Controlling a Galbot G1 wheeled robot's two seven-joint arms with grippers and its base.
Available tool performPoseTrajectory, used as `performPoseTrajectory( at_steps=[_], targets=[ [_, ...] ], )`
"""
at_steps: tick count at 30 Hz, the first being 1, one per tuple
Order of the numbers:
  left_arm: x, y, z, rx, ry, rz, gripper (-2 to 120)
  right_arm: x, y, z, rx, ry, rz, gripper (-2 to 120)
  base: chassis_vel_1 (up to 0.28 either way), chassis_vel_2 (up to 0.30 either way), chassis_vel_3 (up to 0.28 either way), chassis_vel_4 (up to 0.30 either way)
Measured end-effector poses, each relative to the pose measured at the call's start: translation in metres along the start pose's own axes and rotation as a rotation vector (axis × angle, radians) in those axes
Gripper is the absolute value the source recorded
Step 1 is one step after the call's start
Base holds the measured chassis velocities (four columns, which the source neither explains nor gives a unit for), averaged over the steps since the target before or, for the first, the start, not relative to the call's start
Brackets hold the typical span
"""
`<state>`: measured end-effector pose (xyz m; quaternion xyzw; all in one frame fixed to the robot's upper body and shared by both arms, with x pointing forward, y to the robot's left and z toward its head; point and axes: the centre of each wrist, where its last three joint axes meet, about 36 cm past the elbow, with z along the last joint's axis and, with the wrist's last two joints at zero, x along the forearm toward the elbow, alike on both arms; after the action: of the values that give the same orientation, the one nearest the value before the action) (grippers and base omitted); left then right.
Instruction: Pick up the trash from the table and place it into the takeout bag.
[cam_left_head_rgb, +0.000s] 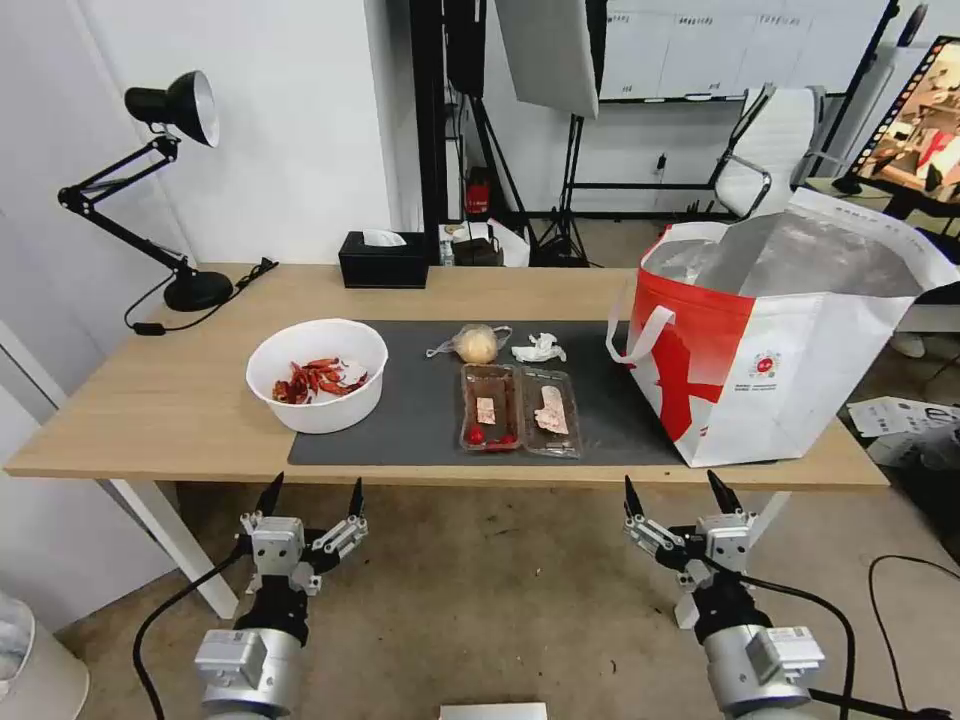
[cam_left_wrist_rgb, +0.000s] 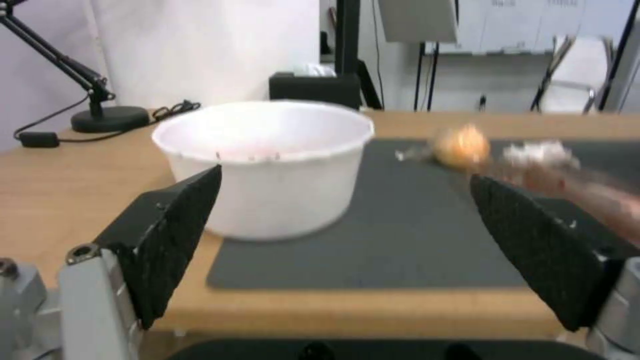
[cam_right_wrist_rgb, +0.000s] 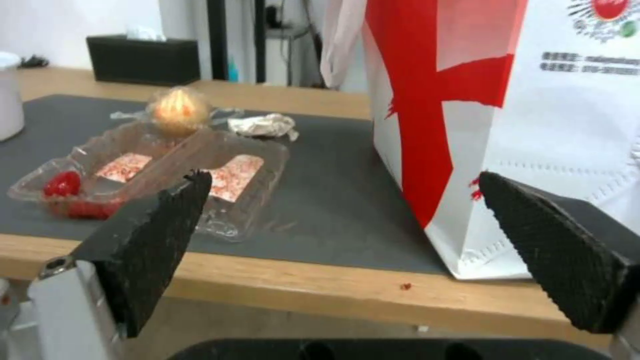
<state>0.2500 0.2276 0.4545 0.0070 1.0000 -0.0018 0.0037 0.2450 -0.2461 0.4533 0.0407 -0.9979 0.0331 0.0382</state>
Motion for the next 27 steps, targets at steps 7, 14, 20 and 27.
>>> performPoseTrajectory(
  at_steps=[7,14,20,27],
  targets=[
    [-0.024,0.004,-0.029,0.081,-0.017,0.003,100,-0.017,-0.028,-0.031,0.010,0.071,-0.079,100,0.000,0.000,0.000,0.000],
    [-0.031,0.000,-0.030,0.123,-0.025,0.031,100,-0.025,-0.033,-0.040,-0.021,0.063,-0.127,100,0.000,0.000,0.000,0.000],
    [-0.031,0.000,-0.029,0.119,-0.026,0.040,100,-0.026,-0.033,-0.038,-0.025,0.061,-0.128,100,0.000,0.000,0.000,0.000],
    [-0.029,0.000,-0.027,0.113,-0.019,0.048,100,-0.026,-0.031,-0.036,-0.032,0.060,-0.134,100,0.000,0.000,0.000,0.000]
  ],
)
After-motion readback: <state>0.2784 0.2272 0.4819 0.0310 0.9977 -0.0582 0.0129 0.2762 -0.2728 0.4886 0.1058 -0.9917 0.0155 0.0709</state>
